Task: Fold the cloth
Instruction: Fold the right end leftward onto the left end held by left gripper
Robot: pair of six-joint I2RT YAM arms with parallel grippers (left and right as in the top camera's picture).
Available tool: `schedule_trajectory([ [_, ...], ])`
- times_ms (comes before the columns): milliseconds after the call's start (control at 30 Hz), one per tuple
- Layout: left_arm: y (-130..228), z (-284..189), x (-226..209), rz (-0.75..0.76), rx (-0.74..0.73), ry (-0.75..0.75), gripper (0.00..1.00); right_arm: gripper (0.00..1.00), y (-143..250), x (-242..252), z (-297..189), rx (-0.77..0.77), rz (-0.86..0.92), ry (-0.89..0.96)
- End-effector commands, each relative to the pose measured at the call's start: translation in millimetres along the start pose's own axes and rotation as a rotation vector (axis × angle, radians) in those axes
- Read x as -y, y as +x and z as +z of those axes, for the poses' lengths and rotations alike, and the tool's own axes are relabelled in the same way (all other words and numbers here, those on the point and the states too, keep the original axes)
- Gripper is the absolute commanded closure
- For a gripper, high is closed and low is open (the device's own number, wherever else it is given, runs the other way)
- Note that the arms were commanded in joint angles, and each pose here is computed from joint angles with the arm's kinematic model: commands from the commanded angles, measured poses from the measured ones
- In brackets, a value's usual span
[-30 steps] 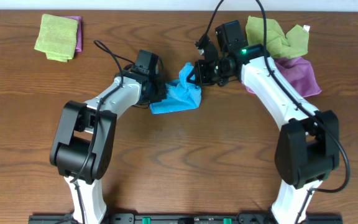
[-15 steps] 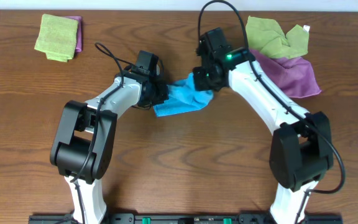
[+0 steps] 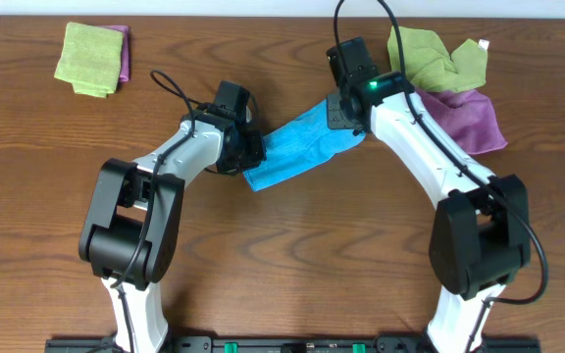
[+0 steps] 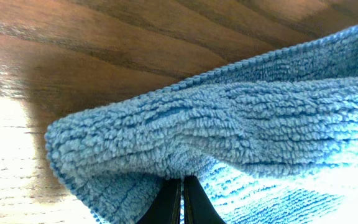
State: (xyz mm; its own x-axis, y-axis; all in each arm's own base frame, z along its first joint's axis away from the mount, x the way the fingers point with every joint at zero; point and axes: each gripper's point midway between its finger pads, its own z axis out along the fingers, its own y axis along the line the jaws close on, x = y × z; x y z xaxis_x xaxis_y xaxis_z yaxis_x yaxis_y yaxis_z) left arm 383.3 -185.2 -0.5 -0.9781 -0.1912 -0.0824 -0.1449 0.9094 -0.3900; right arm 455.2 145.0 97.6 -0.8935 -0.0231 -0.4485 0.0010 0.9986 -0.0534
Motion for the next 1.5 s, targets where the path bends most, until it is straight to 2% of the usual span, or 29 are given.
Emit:
schedule_trajectory([
  [0, 19, 13, -15, -0.038, -0.069, -0.039, 0.94, 0.98, -8, -8, -7, 0.048, -0.002, 0.021],
  [600, 22, 12, -9, -0.075, -0.094, -0.002, 0.94, 0.98, 31, -74, 4, -0.008, -0.186, -0.022],
  [867, 32, 7, -42, -0.140, -0.114, -0.152, 0.94, 0.98, 23, -32, 7, -0.001, -0.152, 0.127],
  [1200, 25, 8, -40, -0.170, -0.091, -0.134, 0.94, 0.98, 57, -83, -3, -0.070, -0.242, 0.006],
  [1467, 18, 4, -47, -0.211, -0.089, -0.107, 0.94, 0.98, 65, -94, -5, -0.094, -0.251, -0.043],
])
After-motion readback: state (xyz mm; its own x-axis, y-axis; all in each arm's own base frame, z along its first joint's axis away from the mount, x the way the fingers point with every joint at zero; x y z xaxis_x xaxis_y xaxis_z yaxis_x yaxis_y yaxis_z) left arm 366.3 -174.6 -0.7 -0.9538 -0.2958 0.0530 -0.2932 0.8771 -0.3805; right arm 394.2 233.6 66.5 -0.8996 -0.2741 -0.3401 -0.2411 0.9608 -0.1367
